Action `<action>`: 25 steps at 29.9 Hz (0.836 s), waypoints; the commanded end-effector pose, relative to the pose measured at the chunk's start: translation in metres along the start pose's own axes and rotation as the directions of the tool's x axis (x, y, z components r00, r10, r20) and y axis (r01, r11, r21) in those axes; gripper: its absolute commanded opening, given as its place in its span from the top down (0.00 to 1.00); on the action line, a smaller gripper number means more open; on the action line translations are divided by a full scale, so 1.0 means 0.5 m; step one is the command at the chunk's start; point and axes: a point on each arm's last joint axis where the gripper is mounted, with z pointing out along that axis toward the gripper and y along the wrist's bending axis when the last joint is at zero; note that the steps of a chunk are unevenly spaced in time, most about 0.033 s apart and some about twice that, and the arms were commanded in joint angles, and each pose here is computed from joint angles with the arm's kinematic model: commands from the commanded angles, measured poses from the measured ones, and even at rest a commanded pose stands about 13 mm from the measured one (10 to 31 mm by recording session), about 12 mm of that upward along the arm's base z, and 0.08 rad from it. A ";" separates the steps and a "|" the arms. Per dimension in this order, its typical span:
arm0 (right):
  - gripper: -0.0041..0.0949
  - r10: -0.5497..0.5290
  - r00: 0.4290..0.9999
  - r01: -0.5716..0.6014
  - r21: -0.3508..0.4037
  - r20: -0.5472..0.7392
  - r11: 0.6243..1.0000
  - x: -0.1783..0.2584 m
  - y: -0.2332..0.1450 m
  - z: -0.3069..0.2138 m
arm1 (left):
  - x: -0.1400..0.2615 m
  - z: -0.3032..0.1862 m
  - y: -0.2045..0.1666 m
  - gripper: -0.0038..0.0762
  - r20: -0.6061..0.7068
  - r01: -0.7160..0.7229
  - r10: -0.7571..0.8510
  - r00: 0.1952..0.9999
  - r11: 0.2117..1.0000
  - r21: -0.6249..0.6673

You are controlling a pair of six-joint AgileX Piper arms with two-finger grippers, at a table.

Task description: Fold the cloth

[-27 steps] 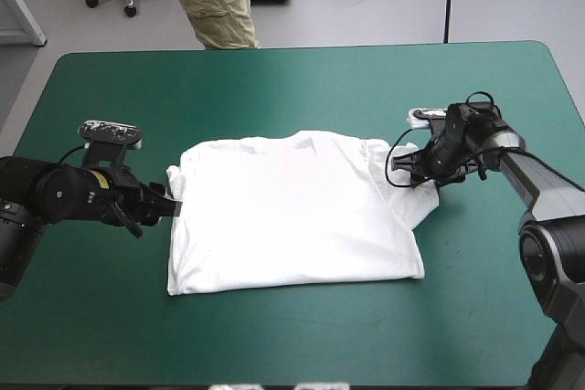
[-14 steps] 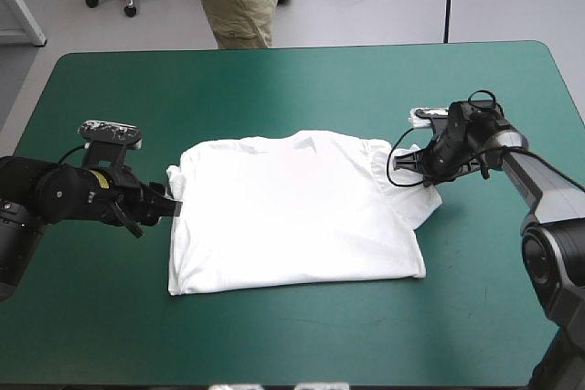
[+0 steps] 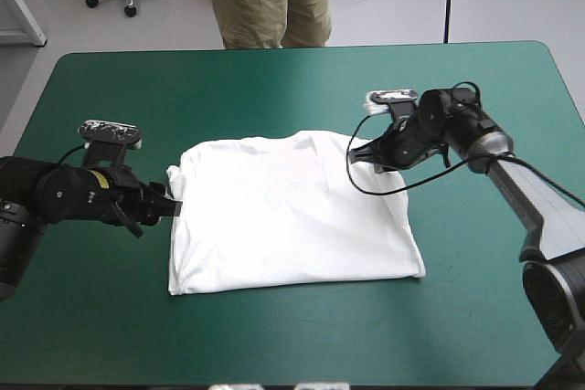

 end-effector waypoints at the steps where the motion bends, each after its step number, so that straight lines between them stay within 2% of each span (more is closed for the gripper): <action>1: 0.98 -0.059 0.996 0.064 -0.064 0.074 0.996 -0.012 0.064 -0.009 | -0.014 -0.026 -0.003 0.39 0.087 0.010 -0.011 0.996 1.000 0.012; 7: 0.95 -0.106 0.994 0.105 -0.087 0.002 0.991 0.001 0.115 0.062 | -0.013 -0.026 -0.004 0.38 0.082 0.011 -0.013 0.997 1.000 0.017; 9: 0.86 -0.113 0.993 0.110 -0.088 -0.037 0.990 0.008 0.120 0.080 | -0.012 -0.026 -0.004 0.38 0.079 0.011 -0.012 0.997 1.000 0.017; 14: 0.52 -0.097 0.990 0.086 -0.108 -0.101 0.990 0.017 0.122 0.096 | -0.012 -0.026 -0.004 0.39 0.076 0.011 -0.012 0.997 1.000 0.017; 16: 0.45 -0.112 0.987 0.096 -0.139 -0.111 0.986 0.017 0.127 0.086 | -0.012 -0.026 -0.004 0.39 0.076 0.013 -0.014 0.997 1.000 0.017; 19: 0.44 -0.152 0.983 0.138 -0.135 -0.102 0.981 0.007 0.134 0.039 | -0.010 -0.026 -0.004 0.39 0.068 0.017 -0.019 0.998 1.000 0.017; 22: 0.44 -0.207 0.978 0.205 -0.080 -0.019 0.976 -0.002 0.135 -0.046 | -0.005 -0.026 -0.004 0.39 0.039 0.047 -0.048 0.998 0.999 0.018; 25: 0.44 -0.190 0.980 0.192 -0.036 0.058 0.981 0.004 0.117 -0.127 | 0.001 -0.024 -0.003 0.39 0.008 0.080 -0.080 0.997 0.997 0.013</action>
